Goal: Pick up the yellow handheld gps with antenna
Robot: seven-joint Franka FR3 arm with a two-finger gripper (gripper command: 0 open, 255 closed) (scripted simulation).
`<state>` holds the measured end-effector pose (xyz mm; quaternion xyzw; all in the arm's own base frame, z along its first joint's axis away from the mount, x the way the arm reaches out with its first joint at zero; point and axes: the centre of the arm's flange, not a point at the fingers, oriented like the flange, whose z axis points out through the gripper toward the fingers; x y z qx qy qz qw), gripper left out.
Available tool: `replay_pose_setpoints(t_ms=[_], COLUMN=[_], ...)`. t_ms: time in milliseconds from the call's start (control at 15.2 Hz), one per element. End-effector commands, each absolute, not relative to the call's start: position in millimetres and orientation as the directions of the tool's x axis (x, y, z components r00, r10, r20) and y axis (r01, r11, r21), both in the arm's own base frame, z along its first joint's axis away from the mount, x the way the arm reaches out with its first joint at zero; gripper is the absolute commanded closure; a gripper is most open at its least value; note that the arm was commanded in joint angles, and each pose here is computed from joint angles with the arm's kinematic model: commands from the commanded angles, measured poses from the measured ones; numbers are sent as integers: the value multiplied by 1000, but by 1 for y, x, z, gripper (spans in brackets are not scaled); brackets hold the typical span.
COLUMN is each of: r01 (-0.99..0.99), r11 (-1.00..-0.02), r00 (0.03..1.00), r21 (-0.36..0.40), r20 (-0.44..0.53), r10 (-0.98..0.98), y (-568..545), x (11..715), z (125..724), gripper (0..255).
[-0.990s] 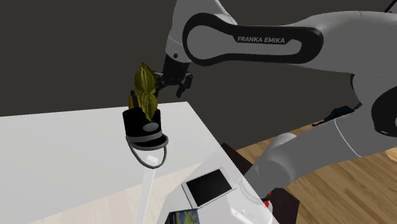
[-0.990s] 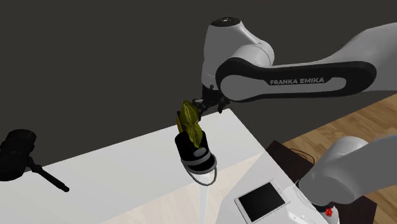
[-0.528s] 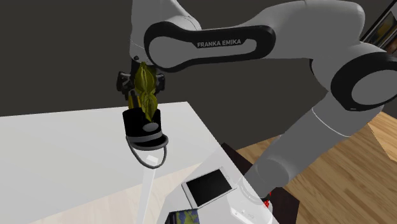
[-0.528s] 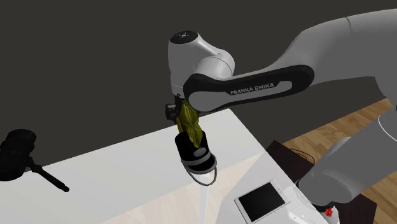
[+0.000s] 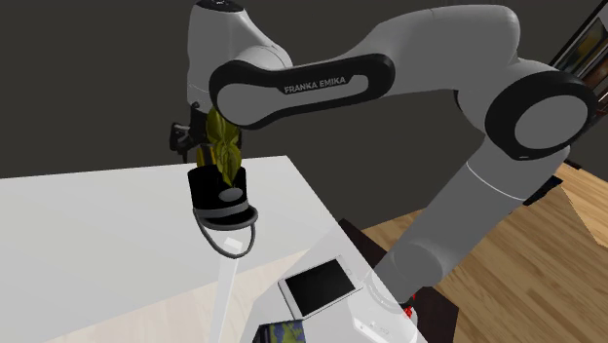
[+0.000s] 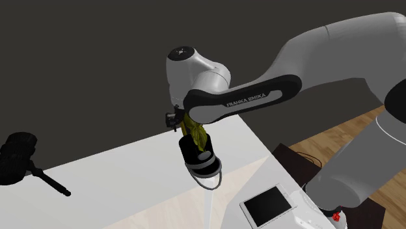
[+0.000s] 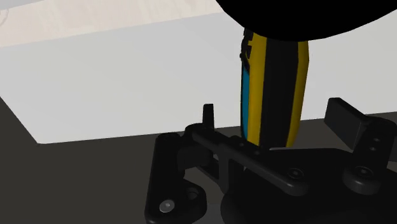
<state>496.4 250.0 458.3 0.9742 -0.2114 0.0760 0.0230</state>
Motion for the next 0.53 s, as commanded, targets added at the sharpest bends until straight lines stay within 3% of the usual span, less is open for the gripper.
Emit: replay_pose_setpoints(t_ms=[0,66,132,462], r01=[-414,-414,-414,-414], r11=[-910,-910,-910,-910], r00=[900,900,900,900], r21=[16,16,16,16], r20=[156,156,155,155], r10=[-407,-407,-407,-407], y=[250,250,249,247], x=[496,496,496,494], z=[449,449,449,453], gripper=[0,0,255,255])
